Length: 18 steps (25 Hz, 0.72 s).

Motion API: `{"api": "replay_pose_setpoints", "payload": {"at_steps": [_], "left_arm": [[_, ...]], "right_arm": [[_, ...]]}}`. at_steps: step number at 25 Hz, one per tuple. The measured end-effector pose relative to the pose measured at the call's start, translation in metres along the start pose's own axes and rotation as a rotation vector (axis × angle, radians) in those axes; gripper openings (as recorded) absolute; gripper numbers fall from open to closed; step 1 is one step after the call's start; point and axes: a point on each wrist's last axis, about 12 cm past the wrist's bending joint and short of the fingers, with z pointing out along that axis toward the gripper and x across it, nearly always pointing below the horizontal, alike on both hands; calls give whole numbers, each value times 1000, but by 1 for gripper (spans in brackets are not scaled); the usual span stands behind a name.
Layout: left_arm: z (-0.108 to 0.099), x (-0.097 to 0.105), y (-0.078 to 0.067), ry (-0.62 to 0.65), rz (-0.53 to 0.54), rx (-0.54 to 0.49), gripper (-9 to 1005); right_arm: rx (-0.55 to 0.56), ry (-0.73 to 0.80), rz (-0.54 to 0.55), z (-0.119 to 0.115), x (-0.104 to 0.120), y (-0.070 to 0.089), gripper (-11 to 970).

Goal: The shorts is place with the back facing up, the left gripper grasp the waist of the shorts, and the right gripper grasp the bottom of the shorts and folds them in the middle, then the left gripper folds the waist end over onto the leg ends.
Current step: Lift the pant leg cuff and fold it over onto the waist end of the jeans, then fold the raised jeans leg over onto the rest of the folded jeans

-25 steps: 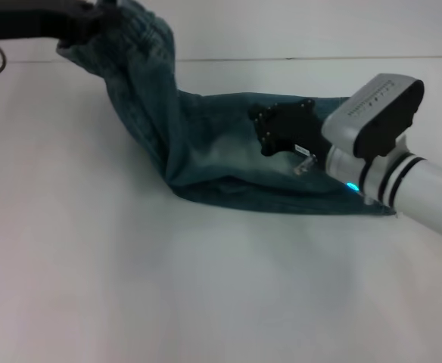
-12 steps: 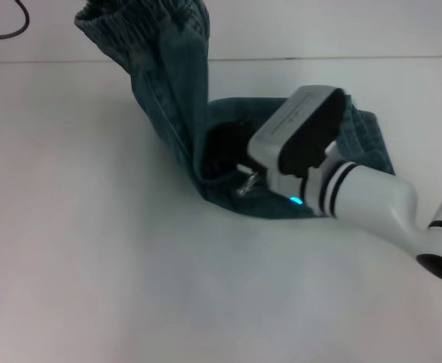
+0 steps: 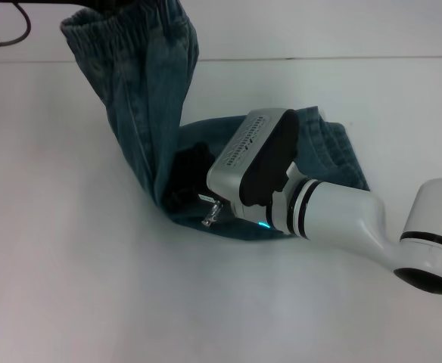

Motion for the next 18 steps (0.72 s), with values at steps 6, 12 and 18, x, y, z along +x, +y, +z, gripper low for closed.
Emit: {"api": "replay_pose_setpoints", "payload": {"at_steps": [6,12,18], "left_arm": [[-1,6,-1,-1,-11,1,17],[-1,12,-2,-7,-19,5,32],[9,16,-8,-15,-18,24,47]], "right_arm": [[-3,9,-5,0,1,0,30],[113,-55,45,-26,17,-33,37],[273,-140,143,-65,29,-85,43]]}}
